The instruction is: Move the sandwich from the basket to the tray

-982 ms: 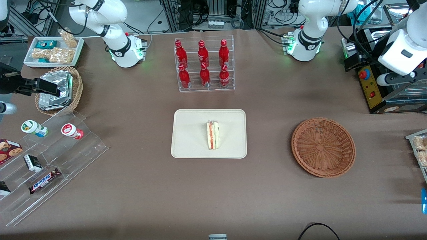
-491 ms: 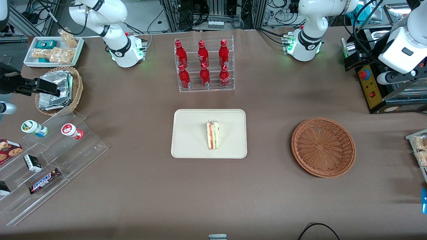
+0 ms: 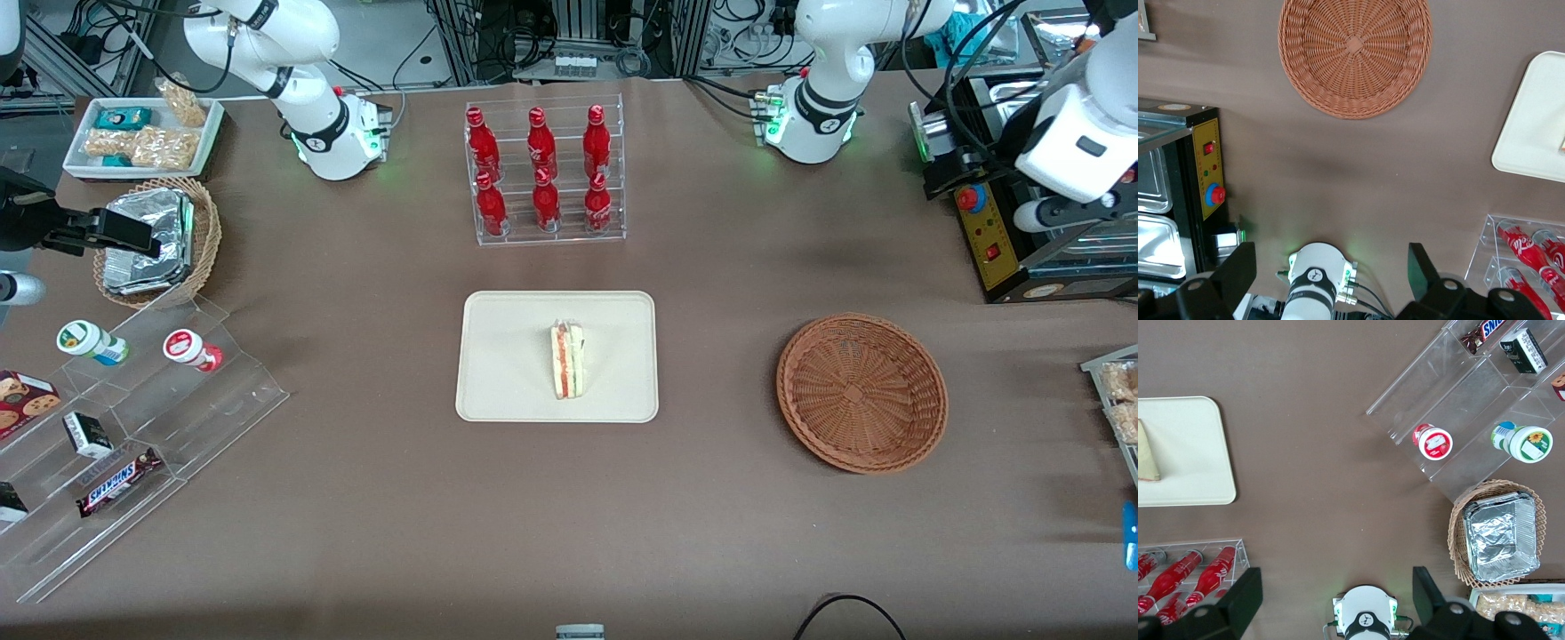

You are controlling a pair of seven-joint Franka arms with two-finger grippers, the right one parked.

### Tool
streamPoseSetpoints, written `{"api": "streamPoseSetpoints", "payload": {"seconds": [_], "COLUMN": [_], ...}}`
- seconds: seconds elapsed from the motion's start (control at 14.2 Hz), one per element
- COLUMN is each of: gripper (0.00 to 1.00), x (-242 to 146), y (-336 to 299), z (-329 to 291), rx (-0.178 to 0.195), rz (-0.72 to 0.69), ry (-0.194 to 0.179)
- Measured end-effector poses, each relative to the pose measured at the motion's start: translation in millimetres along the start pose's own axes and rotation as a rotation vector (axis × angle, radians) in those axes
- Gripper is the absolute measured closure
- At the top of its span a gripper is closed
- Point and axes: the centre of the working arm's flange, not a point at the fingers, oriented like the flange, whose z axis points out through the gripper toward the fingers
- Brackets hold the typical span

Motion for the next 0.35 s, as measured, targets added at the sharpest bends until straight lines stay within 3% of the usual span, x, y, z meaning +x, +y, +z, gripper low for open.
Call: {"api": "streamPoseSetpoints", "payload": {"seconds": [0.35], "gripper": [0.0], "x": [6.6], "y": [-1.1], "z": [-2.5], "rx": [-0.015], "rz": [-0.003], "ry": [0.018]}}
